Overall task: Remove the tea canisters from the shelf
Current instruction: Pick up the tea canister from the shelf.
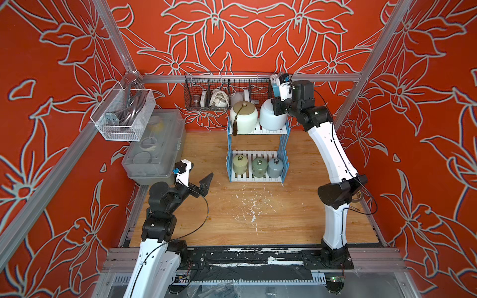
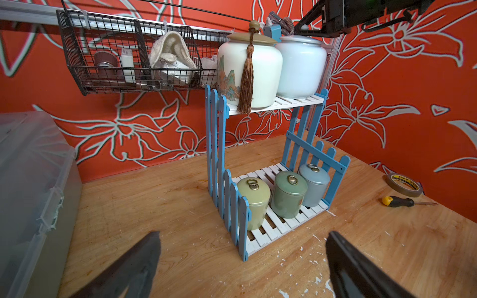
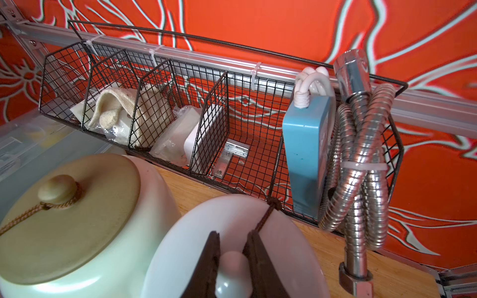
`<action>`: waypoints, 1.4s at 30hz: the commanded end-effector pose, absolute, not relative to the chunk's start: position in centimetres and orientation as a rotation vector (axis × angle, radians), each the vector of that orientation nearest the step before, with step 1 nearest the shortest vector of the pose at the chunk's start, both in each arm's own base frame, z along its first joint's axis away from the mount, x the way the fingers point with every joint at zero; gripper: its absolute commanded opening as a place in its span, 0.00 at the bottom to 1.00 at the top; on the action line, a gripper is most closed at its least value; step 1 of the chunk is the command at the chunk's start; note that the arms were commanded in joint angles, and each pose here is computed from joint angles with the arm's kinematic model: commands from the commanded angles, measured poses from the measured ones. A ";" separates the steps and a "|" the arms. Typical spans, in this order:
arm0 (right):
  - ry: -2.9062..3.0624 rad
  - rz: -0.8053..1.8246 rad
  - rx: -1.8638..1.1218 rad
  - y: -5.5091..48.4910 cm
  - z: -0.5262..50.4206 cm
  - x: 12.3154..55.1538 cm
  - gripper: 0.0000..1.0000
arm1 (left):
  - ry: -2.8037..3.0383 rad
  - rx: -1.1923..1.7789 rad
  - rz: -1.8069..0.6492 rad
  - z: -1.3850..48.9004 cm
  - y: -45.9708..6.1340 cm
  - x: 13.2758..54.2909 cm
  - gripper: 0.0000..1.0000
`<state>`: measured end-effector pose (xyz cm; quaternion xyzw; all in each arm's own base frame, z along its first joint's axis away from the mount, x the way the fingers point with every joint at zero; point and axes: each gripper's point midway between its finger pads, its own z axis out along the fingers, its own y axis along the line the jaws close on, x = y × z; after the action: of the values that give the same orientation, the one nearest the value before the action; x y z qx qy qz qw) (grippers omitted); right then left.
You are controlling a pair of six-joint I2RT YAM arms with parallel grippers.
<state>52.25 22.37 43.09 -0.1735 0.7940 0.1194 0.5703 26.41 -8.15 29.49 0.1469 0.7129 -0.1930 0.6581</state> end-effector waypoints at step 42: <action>1.634 0.406 -0.344 18.3 51.7 36.1 0.00 | 1.607 0.330 -0.401 29.9 -7.8 26.2 0.99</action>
<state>38.39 19.45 43.09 -0.1803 0.8073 0.1515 0.5411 26.13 -8.02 29.19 0.1439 0.7183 -0.1857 0.6549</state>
